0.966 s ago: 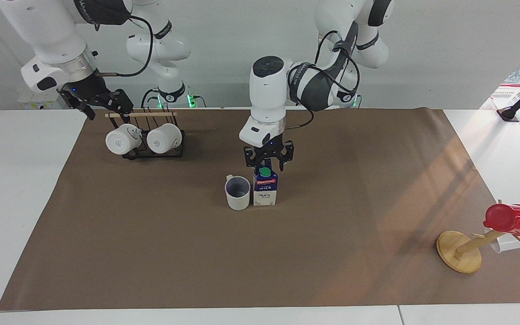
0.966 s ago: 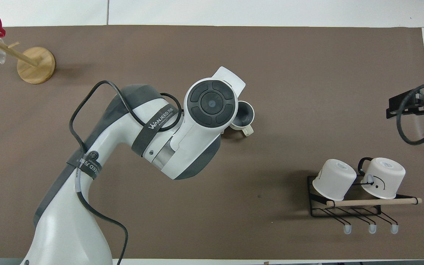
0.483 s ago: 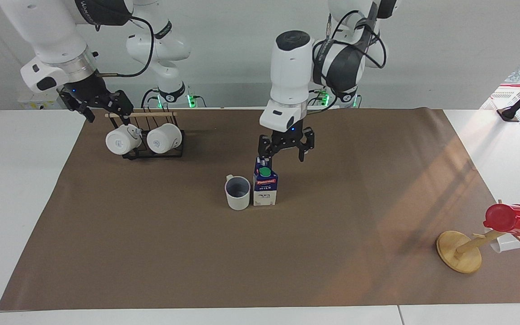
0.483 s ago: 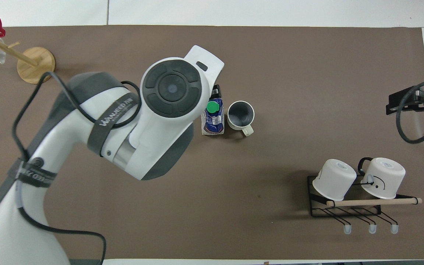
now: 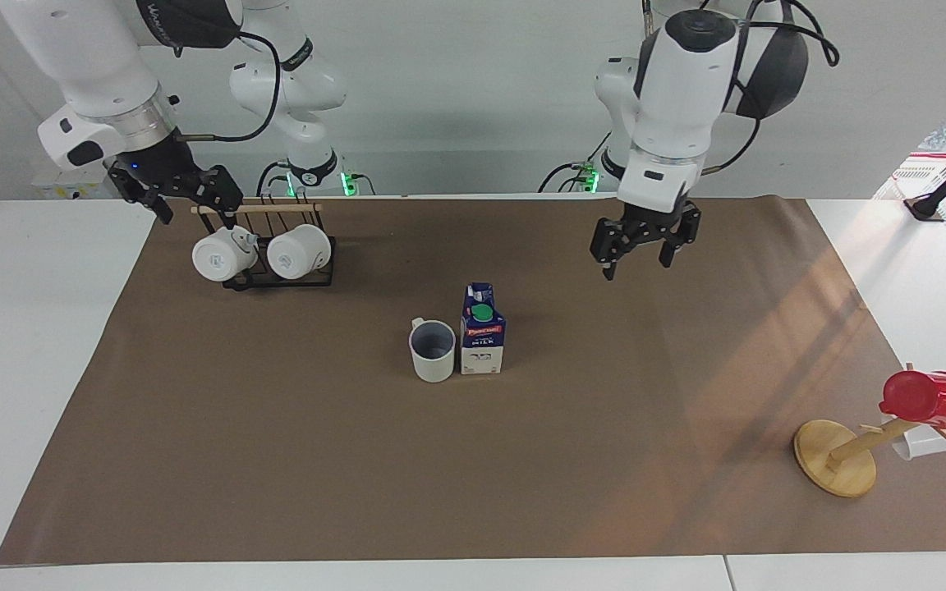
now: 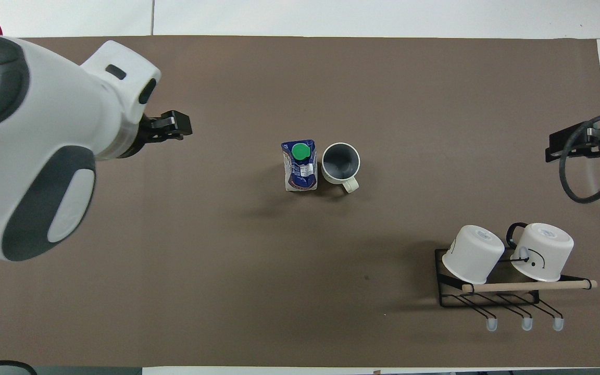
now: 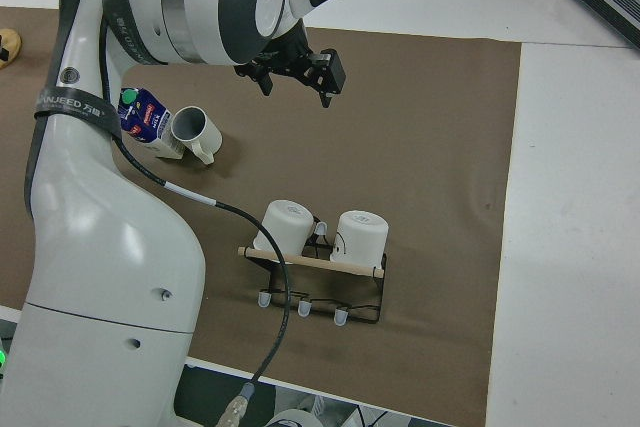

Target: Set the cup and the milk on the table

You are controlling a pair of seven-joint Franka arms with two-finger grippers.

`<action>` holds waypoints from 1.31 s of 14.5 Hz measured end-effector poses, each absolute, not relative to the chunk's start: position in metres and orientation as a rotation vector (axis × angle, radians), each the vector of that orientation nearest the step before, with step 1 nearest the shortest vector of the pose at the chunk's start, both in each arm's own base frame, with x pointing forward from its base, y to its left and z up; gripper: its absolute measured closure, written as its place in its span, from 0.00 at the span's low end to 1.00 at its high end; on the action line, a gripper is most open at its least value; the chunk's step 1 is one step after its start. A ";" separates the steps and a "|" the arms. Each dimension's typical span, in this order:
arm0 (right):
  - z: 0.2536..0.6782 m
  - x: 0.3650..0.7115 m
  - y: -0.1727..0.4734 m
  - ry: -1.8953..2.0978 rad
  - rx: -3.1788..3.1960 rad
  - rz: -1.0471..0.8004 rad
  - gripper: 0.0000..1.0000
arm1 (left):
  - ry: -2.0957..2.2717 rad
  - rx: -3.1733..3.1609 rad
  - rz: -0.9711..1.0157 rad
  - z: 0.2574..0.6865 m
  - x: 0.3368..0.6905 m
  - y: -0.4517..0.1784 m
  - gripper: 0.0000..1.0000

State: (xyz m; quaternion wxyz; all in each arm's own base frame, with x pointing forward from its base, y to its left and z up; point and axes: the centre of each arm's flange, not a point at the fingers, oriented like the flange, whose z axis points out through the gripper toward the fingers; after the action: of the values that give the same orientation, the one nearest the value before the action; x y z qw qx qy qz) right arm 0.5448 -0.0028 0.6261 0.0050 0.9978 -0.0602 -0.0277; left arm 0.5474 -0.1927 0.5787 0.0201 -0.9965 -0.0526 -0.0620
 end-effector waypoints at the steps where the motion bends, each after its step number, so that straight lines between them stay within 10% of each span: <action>1: 0.625 0.545 -0.003 -0.175 3.126 -0.089 0.00 | -0.125 -3.104 -0.164 0.581 0.552 -0.166 0.00; 8: 0.624 0.543 -0.003 -0.172 3.126 -0.096 0.00 | 0.062 -3.142 -0.071 0.596 0.564 -0.013 0.00; 19: 0.625 0.543 -0.001 -0.151 3.122 -0.085 0.00 | 0.074 -3.171 0.068 0.626 0.548 0.004 0.00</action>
State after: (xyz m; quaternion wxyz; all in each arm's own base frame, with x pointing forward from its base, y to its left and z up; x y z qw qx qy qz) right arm 0.5433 -0.0006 0.6250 0.0072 0.9984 -0.0482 -0.0271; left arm 0.5478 0.0045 0.6255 -0.0153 -0.9994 0.0232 0.0216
